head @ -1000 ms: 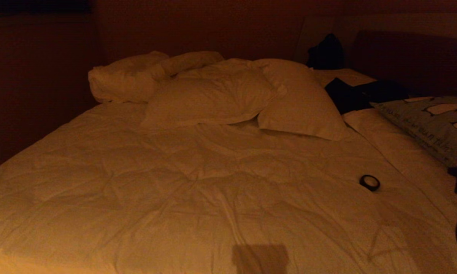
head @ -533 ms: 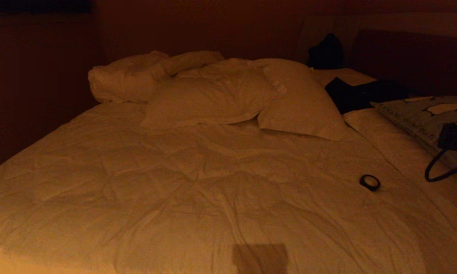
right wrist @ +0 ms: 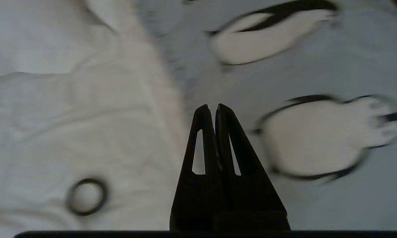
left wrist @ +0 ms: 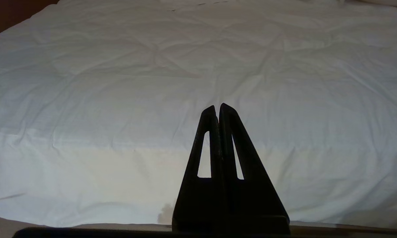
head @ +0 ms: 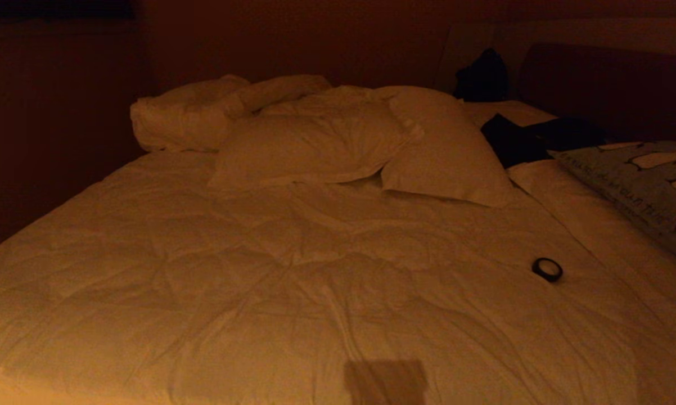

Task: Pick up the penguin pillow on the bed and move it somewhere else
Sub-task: Pick up the pillow

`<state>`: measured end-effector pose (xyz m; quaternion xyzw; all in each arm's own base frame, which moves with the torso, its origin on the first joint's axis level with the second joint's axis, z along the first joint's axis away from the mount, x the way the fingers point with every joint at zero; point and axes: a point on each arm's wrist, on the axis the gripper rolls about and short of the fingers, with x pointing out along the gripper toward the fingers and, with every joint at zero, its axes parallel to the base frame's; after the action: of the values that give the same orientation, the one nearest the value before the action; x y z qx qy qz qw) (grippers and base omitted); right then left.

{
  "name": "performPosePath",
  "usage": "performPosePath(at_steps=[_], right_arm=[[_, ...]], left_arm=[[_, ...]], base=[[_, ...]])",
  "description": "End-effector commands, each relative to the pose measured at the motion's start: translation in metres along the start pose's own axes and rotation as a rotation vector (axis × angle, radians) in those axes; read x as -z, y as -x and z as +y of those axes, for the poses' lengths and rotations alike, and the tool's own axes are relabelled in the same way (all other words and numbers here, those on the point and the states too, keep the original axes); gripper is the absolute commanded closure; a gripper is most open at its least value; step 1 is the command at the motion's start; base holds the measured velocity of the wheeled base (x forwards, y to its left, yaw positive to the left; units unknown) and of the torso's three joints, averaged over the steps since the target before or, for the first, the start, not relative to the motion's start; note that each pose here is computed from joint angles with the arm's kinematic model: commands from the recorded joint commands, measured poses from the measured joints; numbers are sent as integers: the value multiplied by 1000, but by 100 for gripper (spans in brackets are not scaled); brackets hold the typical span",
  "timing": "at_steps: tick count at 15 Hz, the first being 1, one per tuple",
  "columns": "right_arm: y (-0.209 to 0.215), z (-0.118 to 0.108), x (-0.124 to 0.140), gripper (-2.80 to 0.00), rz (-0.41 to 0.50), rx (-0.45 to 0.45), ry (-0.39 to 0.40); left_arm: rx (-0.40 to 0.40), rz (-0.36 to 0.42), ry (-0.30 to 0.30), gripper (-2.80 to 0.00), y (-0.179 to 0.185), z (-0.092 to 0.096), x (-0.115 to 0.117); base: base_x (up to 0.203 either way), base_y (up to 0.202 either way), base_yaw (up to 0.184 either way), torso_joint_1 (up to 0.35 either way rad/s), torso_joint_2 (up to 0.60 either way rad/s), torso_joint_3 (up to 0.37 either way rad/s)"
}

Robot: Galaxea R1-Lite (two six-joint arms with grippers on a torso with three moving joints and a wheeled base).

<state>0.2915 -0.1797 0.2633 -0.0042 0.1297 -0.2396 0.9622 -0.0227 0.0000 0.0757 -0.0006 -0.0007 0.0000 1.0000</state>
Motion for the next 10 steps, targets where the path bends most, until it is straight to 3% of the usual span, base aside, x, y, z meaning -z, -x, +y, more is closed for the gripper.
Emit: performPosePath(at_steps=[1, 6, 7, 10], right_arm=[[-6, -25, 3, 0, 44, -91, 14], [5, -69, 0, 0, 36, -113, 73], [8, -75, 0, -280, 28, -114, 99], [13, -85, -1, -280, 17, -100, 120]], left_arm=[[-1, 3, 0, 0, 0, 0, 1], [-1, 3, 0, 0, 0, 0, 1], [0, 3, 0, 0, 0, 0, 1], [0, 3, 0, 0, 0, 0, 1]], base=[[0, 0, 0, 0, 0, 0], [0, 0, 0, 0, 0, 0], [0, 0, 0, 0, 0, 0], [0, 0, 0, 0, 0, 0]])
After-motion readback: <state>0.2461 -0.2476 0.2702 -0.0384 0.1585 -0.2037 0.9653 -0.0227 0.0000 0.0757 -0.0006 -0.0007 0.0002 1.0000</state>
